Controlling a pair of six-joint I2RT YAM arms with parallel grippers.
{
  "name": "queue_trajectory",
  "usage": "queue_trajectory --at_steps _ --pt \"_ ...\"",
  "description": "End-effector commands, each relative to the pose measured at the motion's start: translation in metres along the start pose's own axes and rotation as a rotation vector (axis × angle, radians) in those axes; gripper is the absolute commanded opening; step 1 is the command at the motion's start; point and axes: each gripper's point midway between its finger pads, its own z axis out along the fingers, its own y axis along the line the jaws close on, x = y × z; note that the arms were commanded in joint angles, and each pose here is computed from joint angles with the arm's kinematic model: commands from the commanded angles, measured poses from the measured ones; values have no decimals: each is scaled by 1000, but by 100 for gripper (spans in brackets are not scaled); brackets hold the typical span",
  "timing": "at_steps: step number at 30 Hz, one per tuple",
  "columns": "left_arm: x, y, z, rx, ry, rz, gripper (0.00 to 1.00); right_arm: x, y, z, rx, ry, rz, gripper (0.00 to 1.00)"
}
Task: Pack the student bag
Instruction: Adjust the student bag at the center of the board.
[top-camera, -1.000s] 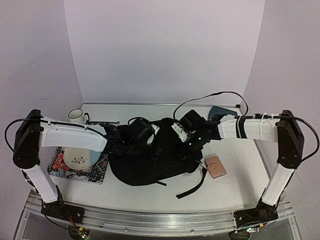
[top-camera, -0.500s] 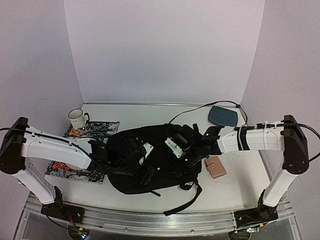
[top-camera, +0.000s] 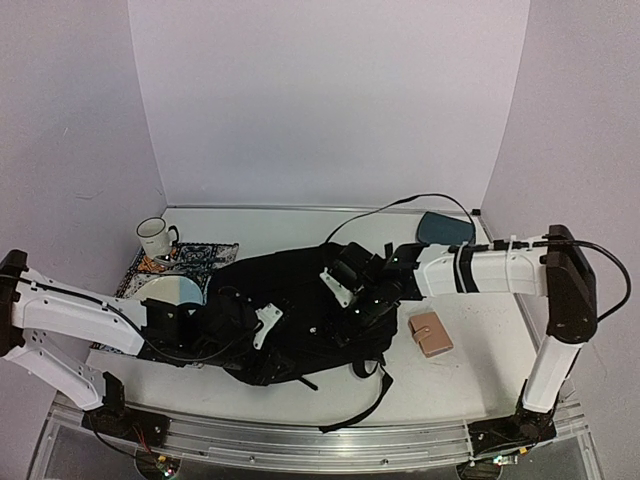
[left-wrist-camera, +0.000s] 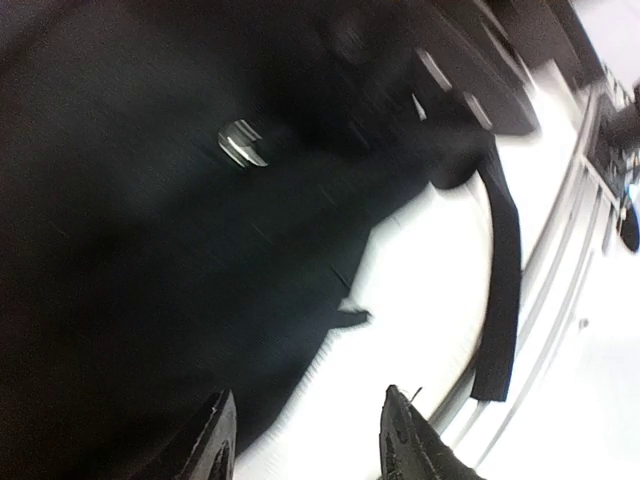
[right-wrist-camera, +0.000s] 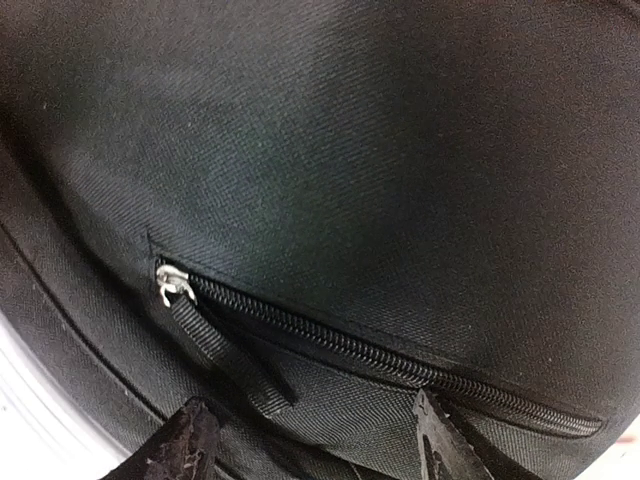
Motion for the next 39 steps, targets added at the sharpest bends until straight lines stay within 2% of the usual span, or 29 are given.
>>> queue_trajectory --at_steps 1,3,6,10,12,15,20,27,33,39 --pt "15 -19 6 73 34 32 46 -19 -27 13 95 -36 3 66" --pt "4 -18 -2 62 -8 28 44 -28 -19 8 57 -50 -22 62" --pt "-32 -14 -27 23 -139 19 46 -31 -5 2 -22 -51 -49 58" --pt "-80 10 -62 -135 -310 0 49 -29 3 1 -73 -52 -62 50" --pt "-97 23 -73 -208 -360 -8 52 -30 4 1 -77 -55 -62 47" --pt "-113 48 -72 -293 -368 -34 54 -31 4 3 -78 -57 -63 45" --pt "-120 86 -42 -385 -294 -45 56 -25 1 7 -68 -43 -66 44" --pt "-105 89 4 -395 -164 28 60 -31 -5 1 -30 -70 -58 45" --pt "-68 70 28 -278 -25 66 65 -30 -1 5 -48 -61 -73 50" --pt "-47 31 22 -172 6 103 66 -18 7 12 -100 -15 -106 50"
